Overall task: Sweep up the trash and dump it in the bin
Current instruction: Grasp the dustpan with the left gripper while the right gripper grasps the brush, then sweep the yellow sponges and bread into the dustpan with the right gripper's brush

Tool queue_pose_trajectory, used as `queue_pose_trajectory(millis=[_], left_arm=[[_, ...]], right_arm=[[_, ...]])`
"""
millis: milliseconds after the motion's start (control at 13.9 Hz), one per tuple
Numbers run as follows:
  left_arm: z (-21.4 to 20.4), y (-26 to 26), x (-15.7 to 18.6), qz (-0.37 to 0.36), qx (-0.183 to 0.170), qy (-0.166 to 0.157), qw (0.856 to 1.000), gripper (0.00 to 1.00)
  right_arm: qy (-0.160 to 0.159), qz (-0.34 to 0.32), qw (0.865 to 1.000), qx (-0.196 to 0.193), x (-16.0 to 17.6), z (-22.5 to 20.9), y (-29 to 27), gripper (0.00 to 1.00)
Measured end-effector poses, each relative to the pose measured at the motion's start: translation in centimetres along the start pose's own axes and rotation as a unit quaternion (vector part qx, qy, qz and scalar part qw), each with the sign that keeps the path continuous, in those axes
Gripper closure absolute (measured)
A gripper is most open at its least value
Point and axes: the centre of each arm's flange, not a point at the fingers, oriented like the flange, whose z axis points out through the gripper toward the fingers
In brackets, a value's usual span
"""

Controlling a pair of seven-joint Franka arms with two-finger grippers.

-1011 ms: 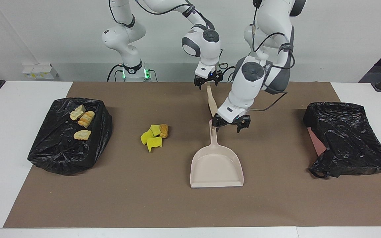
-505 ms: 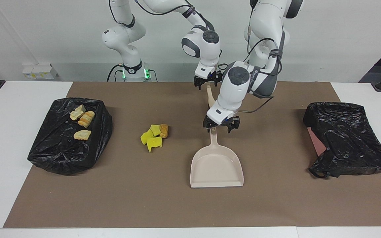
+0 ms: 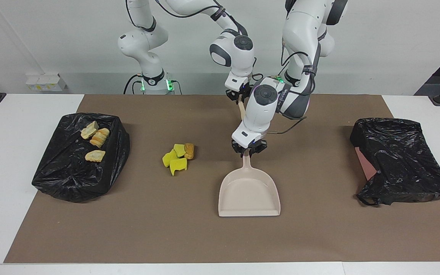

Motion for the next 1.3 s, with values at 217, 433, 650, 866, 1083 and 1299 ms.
queue_pose_trajectory(millis=[217,433,650,866,1083,1299], left_arm=[[-4.2,-4.0,2.0,0.032,0.008,-0.02,0.999,0.69],[-7.0,-8.8,4.0,0.054,-0.016,-0.041,0.998,0.69],[-7.1,-11.9,4.7,0.1,-0.023,-0.049,0.993,0.69],[-6.8,-11.8,4.4,0.208,-0.022,-0.062,0.976,0.69],[-6.1,-12.9,3.5,0.322,-0.014,-0.105,0.941,0.69],[-4.7,-13.5,1.2,0.407,-0.006,-0.145,0.902,0.69]], right_arm=[[-0.009,0.011,1.0,-0.013,0.6,-2.2,1.5,0.74],[-0.019,0.015,0.999,-0.032,1.4,-6.2,5.6,0.74],[-0.013,0.025,0.999,-0.033,3.3,-10.0,11.3,0.74],[0.007,0.041,0.998,-0.047,6.0,-12.2,18.0,0.74],[0.015,0.053,0.993,-0.1,8.1,-12.0,24.3,0.74],[-0.002,0.045,0.991,-0.127,9.7,-11.3,31.6,0.74]])
